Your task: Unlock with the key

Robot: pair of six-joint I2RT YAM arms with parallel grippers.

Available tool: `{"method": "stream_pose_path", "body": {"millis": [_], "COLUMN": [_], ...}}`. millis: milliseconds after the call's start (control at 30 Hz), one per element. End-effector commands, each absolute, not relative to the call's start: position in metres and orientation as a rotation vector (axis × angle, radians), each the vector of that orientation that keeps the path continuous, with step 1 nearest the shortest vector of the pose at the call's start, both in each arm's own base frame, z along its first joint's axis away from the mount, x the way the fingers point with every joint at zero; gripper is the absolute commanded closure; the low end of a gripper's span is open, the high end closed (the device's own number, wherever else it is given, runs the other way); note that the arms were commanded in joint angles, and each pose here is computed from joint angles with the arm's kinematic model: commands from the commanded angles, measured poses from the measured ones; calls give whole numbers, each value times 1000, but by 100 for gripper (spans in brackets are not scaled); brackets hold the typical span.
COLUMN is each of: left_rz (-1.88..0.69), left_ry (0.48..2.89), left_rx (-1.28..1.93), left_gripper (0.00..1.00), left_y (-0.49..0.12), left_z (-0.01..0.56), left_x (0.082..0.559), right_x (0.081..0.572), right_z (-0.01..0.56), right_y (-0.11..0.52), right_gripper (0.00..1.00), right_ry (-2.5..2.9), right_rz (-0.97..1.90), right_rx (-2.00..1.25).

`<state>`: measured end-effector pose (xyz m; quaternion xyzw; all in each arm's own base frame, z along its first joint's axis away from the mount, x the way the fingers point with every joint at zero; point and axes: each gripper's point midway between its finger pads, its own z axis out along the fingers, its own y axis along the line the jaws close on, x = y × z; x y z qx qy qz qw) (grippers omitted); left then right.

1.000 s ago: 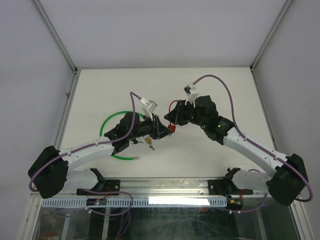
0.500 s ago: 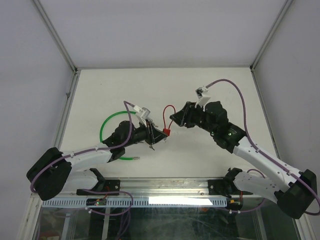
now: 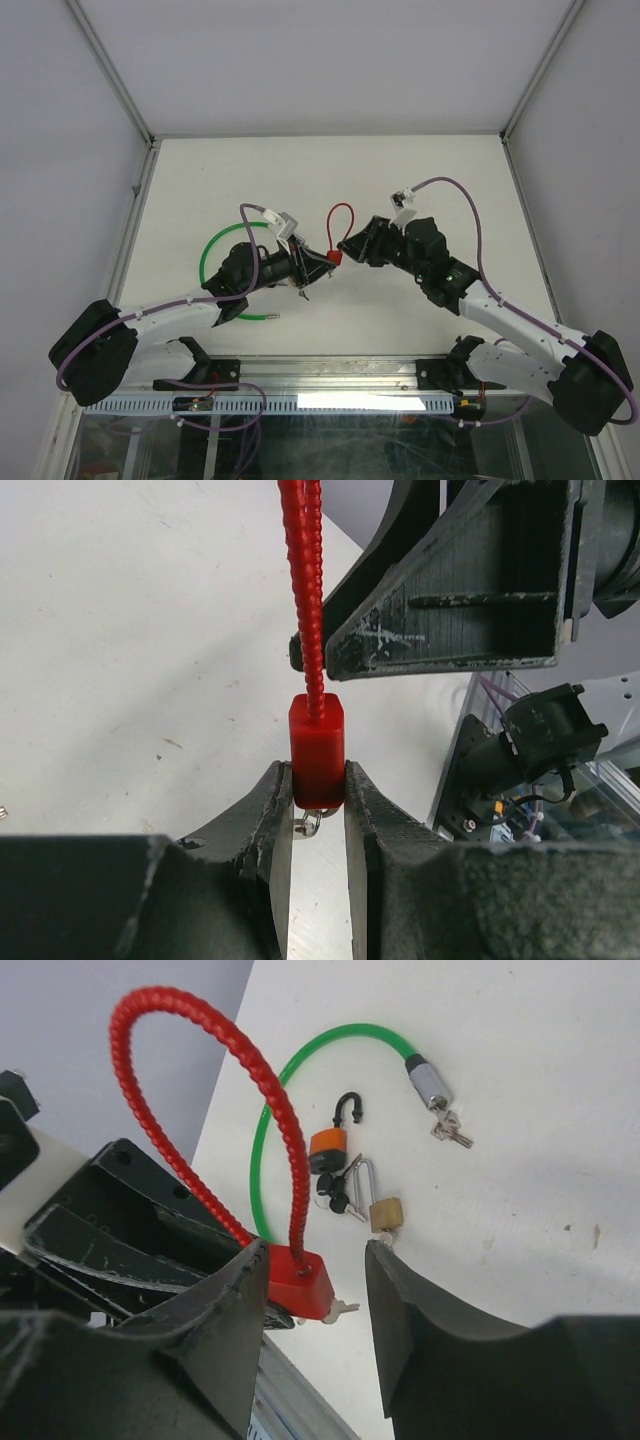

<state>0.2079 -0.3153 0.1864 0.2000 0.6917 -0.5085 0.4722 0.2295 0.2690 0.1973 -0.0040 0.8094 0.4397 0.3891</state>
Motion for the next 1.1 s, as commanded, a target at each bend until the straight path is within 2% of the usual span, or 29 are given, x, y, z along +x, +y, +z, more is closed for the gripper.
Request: {"method": "stream_pose_path", "body": {"millis": [0, 167, 233, 367, 767, 1067], "left_rz": [-1265, -1281, -1285, -1278, -1333, -1282], "left_ry": [1523, 1510, 1513, 1564, 1890, 2057], "left_rx": [549, 574, 582, 600, 733, 782], "left_gripper": [100, 100, 100, 100, 100, 100], "left_y": [-319, -321, -322, -325, -326, -326], "left_z": [224, 226, 226, 216, 157, 124], "left_x": [207, 205, 204, 204, 172, 153], "right_x": [236, 238, 238, 240, 266, 280], "right_z": [231, 225, 224, 224, 290, 302], "right_y": [278, 282, 285, 285, 251, 239], "right_gripper": [55, 66, 74, 99, 100, 100], "right_ry": [1917, 1933, 1940, 1940, 1675, 1610], "right_rz": [1208, 1211, 1219, 1203, 1118, 1073], "right_rx": [-2, -8, -19, -35, 1, 7]}}
